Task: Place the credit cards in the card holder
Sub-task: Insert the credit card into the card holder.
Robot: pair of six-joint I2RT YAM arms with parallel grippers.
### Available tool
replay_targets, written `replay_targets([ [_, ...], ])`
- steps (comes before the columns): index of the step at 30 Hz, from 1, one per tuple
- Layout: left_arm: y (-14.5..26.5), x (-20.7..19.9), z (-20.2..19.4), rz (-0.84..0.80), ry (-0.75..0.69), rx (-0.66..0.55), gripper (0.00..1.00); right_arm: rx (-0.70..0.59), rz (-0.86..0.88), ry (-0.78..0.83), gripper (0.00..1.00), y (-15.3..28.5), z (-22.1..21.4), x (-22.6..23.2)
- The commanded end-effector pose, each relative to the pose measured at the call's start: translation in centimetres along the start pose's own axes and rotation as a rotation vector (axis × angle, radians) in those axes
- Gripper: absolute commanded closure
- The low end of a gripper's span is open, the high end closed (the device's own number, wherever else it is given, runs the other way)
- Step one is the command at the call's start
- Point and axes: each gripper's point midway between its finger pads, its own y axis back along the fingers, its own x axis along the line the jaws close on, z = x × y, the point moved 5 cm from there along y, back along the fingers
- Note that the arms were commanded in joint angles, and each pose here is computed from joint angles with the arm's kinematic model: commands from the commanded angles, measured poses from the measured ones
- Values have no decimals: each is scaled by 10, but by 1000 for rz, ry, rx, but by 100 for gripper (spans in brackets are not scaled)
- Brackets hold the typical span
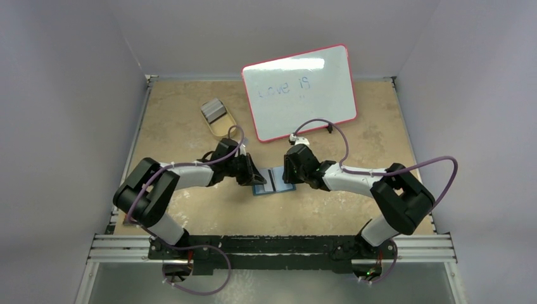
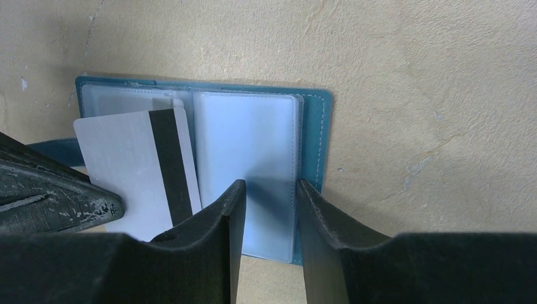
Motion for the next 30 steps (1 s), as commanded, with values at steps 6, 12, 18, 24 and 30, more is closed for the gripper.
replay_targets([
  [6,-10,9,-5,4,-38,26,100,0,-1,-13,62,1,-2,-2],
  [12,-16,10,1,15,-52,23,100,2,5,-14,61,2,-3,-2],
  [18,-20,12,8,52,-78,19,100,6,18,-20,61,0,-5,-1],
  [24,-22,17,17,127,-105,-6,100,2,20,-24,61,2,-4,-1],
  [30,-23,20,20,151,-116,-22,100,-2,45,-33,61,5,-1,4],
])
